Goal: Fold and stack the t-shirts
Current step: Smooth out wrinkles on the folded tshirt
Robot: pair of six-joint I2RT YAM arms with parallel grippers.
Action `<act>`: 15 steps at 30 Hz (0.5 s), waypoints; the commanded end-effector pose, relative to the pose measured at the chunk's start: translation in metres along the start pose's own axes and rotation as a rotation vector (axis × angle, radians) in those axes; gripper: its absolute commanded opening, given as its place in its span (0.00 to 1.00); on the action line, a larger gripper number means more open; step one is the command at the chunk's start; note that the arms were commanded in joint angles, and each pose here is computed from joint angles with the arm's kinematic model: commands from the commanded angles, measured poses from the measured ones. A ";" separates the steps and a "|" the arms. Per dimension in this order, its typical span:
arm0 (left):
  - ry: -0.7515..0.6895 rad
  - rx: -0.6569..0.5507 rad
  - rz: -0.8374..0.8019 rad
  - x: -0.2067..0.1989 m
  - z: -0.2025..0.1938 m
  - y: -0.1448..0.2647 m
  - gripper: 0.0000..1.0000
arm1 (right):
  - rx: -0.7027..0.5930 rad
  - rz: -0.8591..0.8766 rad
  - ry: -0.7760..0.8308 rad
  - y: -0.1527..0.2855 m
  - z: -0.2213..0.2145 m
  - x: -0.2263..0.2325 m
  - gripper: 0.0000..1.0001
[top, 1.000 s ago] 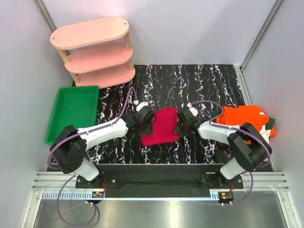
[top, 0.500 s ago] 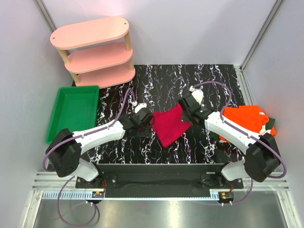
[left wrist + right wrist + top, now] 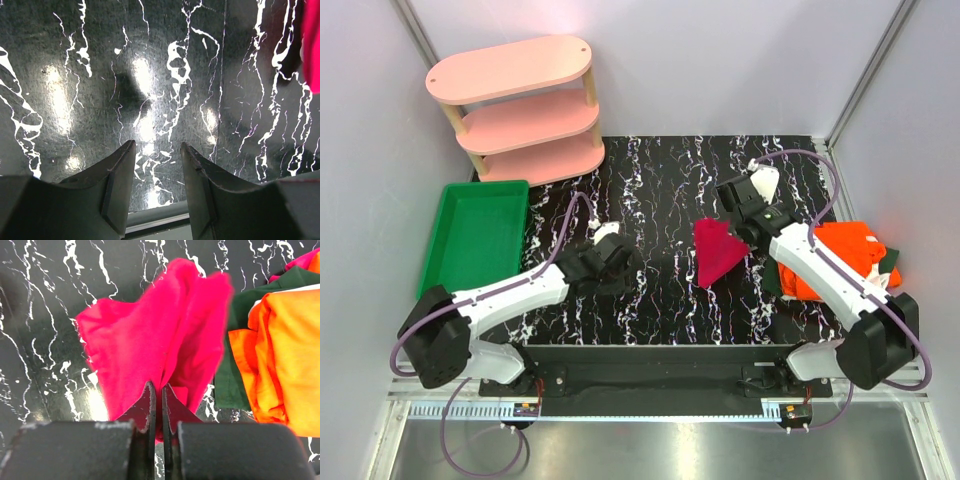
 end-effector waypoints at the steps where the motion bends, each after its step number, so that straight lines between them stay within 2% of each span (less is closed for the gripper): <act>1: -0.013 0.004 -0.040 -0.006 -0.002 0.004 0.46 | -0.047 -0.005 -0.052 0.015 0.017 -0.007 0.00; 13: -0.060 0.030 -0.060 -0.021 -0.001 -0.007 0.46 | 0.172 -0.065 -0.110 -0.004 -0.080 -0.021 0.00; 15: -0.070 0.042 -0.056 -0.023 -0.002 -0.012 0.46 | 0.200 -0.078 -0.127 -0.005 -0.089 -0.023 0.12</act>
Point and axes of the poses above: each gripper's point midway between its finger pads, its own y axis back along the fingers, its own x axis along the line the jaws close on, z = x × y, the point moved 1 cm from there along y, back along the fingers, and after that the axes turned 9 degrees about y, right-handed, at the moved point
